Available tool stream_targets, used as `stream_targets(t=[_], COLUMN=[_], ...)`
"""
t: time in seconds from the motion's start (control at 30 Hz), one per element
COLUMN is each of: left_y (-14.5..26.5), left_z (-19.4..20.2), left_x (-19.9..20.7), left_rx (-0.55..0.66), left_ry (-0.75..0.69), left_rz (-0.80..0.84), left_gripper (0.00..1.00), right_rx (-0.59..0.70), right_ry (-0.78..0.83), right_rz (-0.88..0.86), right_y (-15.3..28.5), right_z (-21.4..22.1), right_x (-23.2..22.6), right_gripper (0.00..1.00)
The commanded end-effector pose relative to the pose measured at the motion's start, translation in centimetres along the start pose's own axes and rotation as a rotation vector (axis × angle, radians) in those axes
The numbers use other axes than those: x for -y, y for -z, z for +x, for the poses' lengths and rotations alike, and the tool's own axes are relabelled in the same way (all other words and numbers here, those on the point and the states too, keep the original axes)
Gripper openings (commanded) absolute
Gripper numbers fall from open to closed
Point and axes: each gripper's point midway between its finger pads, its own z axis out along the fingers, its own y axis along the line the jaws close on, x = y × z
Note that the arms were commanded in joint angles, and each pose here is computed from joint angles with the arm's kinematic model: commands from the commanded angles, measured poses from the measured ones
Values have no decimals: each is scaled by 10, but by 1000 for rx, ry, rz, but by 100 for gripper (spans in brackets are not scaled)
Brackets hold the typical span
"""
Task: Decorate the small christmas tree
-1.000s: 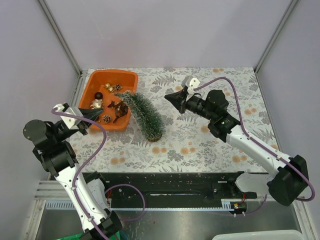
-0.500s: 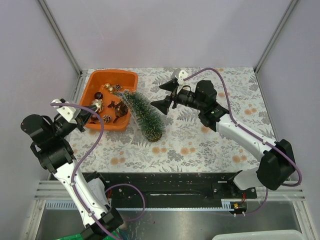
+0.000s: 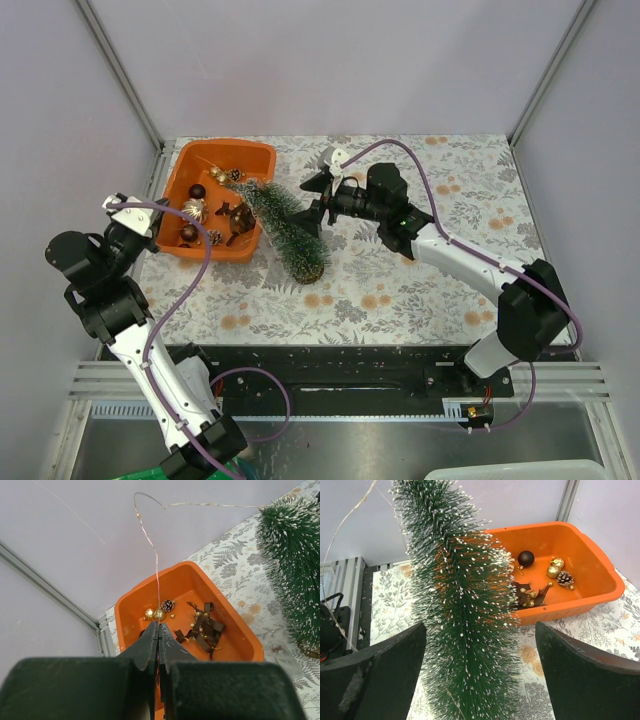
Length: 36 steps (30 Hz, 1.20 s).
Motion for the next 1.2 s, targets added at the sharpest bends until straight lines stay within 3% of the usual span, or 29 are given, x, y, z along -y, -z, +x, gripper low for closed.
stream_targets(t=[0.0,0.1,0.23,0.47,0.93,1.17], left_y=[1,2,2,7,5,10], left_z=[13,23,37,43,-96,-126], left_x=[-4,1,3,22,-3,16], left_rx=[-42,-63,-104,-102,303,341], left_ry=[-60,-81,-62,-74,86,51], left_rz=[-8,14,43,95,-20,96], left_gripper=[0,0,0,0,0,0], right_rx=[68,64,71,96,121,110], right_ry=[73,68,58,47,30,9], right_rz=[13,31,32,49,100,102], right_y=[-9,-11,-11,-8,18,23], right_z=[-26,-18,-14,-10,-5,1], right_x=[6,11,11,11,3,-1], right_gripper=[93,80,56,1,0,0])
